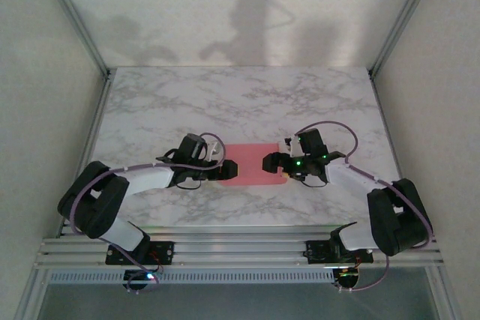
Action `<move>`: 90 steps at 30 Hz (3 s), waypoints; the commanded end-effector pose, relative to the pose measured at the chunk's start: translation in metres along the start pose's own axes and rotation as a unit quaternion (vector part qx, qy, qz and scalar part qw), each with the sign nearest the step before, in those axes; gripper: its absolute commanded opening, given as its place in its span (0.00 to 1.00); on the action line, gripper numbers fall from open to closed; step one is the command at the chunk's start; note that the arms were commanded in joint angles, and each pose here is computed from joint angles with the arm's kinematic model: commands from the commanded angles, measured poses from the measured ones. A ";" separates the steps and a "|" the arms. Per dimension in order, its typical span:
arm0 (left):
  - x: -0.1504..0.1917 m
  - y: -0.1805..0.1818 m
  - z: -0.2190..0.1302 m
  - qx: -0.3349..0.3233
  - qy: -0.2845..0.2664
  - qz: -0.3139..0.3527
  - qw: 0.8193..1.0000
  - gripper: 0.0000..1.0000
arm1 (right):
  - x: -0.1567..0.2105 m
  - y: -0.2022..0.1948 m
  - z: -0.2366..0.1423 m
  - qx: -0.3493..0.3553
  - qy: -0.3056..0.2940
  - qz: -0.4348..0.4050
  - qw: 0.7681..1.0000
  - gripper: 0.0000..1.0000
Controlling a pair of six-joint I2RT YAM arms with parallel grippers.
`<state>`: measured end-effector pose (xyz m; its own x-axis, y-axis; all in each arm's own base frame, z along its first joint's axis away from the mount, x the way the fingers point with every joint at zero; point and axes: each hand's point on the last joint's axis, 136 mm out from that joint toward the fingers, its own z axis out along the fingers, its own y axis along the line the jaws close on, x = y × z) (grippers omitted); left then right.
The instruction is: Fold the paper box
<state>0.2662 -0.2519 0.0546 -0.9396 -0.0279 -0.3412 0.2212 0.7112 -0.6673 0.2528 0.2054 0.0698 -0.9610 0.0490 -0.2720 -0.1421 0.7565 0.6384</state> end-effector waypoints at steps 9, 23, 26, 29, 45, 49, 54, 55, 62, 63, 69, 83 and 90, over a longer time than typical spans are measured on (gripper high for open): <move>-0.015 -0.013 0.005 0.014 -0.009 0.022 1.000 0.99 | -0.016 -0.009 0.004 0.024 -0.023 -0.004 0.999 0.99; -0.022 -0.020 0.008 0.025 -0.006 0.028 0.999 0.99 | -0.018 -0.006 0.008 0.011 -0.023 -0.005 1.000 0.99; -0.020 -0.020 0.009 0.026 -0.001 0.026 0.999 0.99 | -0.020 -0.004 0.008 0.006 -0.025 -0.007 1.000 0.99; -0.019 -0.021 0.008 0.028 0.000 0.026 0.999 0.99 | -0.020 -0.001 0.008 -0.001 -0.025 -0.009 1.000 0.99; -0.027 -0.034 0.002 0.049 -0.007 0.029 0.998 0.99 | -0.022 0.010 0.003 -0.021 -0.031 -0.028 0.999 0.99; -0.030 -0.040 -0.003 0.057 -0.007 0.029 0.998 0.99 | -0.023 0.017 -0.006 -0.025 -0.037 -0.033 0.998 0.99; -0.040 -0.054 -0.016 0.074 -0.020 0.030 0.997 0.99 | -0.028 0.027 -0.020 -0.028 -0.044 -0.037 0.998 0.99; -0.043 -0.058 -0.019 0.079 -0.024 0.032 0.996 0.99 | -0.029 0.029 -0.023 -0.026 -0.045 -0.035 0.998 0.99; -0.057 -0.075 -0.036 0.091 -0.041 0.041 0.994 0.99 | -0.039 0.039 -0.040 -0.032 -0.058 -0.021 0.998 0.99; -0.058 -0.076 -0.037 0.091 -0.043 0.041 0.994 0.99 | -0.040 0.040 -0.042 -0.032 -0.059 -0.018 0.998 0.99; -0.060 -0.077 -0.042 0.089 -0.045 0.038 0.994 0.99 | -0.046 0.044 -0.050 -0.038 -0.060 -0.002 0.997 0.99; -0.070 -0.085 -0.052 0.098 -0.055 0.036 0.993 0.99 | -0.057 0.048 -0.062 -0.036 -0.067 0.022 0.997 0.99; -0.073 -0.077 -0.050 0.092 -0.057 0.026 0.994 0.99 | -0.063 0.046 -0.065 -0.038 -0.066 0.046 0.996 0.99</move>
<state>0.3000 -0.2687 0.1489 -0.8977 -0.0638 -0.4359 0.3150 0.5988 -0.7363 0.2885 0.1920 0.1496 -0.9306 0.1903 -0.3128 -0.0833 0.7219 0.6870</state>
